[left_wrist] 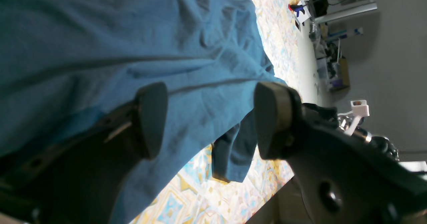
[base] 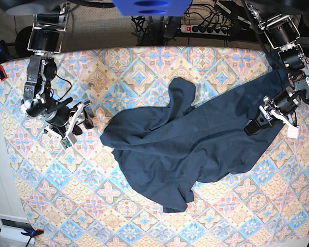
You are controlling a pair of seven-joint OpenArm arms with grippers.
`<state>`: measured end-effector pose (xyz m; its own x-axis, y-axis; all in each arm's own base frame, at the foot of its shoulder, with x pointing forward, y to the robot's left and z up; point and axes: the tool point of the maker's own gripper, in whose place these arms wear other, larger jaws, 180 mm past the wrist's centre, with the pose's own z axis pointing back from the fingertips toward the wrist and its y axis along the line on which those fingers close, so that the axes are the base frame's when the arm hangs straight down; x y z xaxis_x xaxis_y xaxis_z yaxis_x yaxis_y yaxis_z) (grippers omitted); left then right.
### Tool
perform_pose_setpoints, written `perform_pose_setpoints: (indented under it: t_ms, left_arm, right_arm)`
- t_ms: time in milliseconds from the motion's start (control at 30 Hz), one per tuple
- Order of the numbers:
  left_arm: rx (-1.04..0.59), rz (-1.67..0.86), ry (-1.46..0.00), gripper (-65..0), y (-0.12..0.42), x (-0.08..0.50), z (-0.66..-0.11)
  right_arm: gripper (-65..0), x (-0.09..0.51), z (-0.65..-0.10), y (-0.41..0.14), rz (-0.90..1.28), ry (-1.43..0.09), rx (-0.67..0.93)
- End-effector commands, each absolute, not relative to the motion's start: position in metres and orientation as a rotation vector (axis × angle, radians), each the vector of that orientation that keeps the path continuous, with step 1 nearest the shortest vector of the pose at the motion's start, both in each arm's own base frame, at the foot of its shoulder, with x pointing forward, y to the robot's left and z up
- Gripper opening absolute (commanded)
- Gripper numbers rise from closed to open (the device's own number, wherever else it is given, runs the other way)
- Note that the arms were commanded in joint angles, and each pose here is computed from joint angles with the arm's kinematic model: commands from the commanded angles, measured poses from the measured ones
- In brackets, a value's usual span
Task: Layout the t-shirt on the table in an organized manner, then fold the t-shirt properly
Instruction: 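Drag the held shirt edge with the right gripper away from the left gripper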
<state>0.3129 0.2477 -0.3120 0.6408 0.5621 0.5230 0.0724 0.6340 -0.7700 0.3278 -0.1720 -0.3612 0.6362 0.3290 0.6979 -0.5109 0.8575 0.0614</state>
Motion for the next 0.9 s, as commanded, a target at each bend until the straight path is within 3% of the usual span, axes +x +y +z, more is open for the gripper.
perform_pose_setpoints:
  t_ms: [0, 700, 867]
  left_arm:
    - [-0.856, 0.300, -0.903, -25.3, 0.254, 0.320, -0.294]
    - [-0.855, 0.302, -0.902, -25.3, 0.255, 0.320, -0.294]
    - [-0.855, 0.302, -0.902, -25.3, 0.255, 0.320, -0.294]
  right_arm:
    - [-38.7, 0.339, -0.345, -0.161, 0.490, -0.808, 0.299]
    - [-38.7, 0.315, -0.418, -0.105, 0.313, -0.638, 0.536]
    - [-38.7, 0.322, -0.415, -0.104, 0.289, -0.688, 0.554]
